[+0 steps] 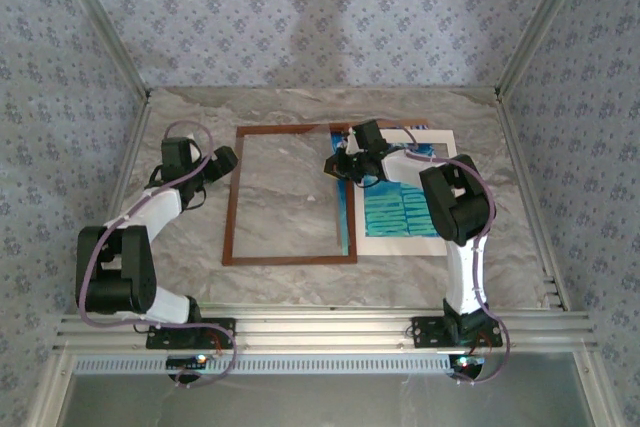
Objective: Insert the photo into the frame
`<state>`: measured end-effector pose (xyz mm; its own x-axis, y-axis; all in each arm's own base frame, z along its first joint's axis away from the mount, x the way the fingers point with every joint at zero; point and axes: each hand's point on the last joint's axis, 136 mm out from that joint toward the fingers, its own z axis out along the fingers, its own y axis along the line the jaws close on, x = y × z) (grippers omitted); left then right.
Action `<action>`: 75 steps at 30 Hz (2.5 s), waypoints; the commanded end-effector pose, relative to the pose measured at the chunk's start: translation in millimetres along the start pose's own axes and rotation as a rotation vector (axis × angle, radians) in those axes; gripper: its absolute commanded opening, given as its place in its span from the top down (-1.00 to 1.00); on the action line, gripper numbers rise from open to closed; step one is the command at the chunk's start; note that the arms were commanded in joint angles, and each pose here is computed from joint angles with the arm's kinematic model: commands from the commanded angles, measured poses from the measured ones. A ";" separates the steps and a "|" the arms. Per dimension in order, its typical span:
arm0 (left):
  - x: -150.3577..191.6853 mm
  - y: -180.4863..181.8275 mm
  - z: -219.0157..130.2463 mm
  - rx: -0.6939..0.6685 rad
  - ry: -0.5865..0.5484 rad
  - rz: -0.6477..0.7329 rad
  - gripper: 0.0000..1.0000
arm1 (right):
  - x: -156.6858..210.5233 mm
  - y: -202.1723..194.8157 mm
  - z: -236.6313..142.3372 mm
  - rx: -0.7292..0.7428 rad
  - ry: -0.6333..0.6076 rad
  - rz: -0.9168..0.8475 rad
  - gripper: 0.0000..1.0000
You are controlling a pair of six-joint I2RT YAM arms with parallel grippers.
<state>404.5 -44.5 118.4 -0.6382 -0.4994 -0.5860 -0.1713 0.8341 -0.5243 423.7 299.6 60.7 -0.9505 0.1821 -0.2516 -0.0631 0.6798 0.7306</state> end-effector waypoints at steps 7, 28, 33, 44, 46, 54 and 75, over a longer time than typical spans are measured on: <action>-7.8 -10.6 2.1 0.029 -0.009 0.032 -0.88 | -4.3 8.2 -0.3 -0.037 -0.028 0.018 1.00; -8.2 -9.4 0.2 0.021 -0.014 0.032 -0.89 | -16.0 33.2 -10.0 -0.150 -0.154 0.055 1.00; -8.7 -9.6 -0.6 0.019 -0.017 0.035 -0.89 | -13.1 38.6 -12.8 -0.162 -0.139 0.032 1.00; -16.5 -6.0 -8.1 -0.020 -0.049 0.049 -0.90 | -2.8 110.3 -46.5 -0.300 -0.141 -0.049 1.00; -19.3 -4.1 -11.4 -0.035 -0.064 0.050 -0.90 | -8.9 132.4 -55.9 -0.336 -0.163 -0.079 1.00; -36.7 3.5 -30.6 -0.101 -0.168 0.036 -0.93 | -16.1 186.0 -68.0 -0.475 -0.195 -0.077 1.00; -151.7 53.2 -147.3 -0.275 -0.568 -0.187 -0.96 | -4.7 359.5 -104.9 -0.799 -0.187 -0.155 1.00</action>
<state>387.4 95.9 252.2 -0.1480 -0.6181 -0.7720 -0.4492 0.7375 -0.5043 380.8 459.1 365.1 -0.8619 0.2941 -0.4131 -0.4164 0.0546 0.9075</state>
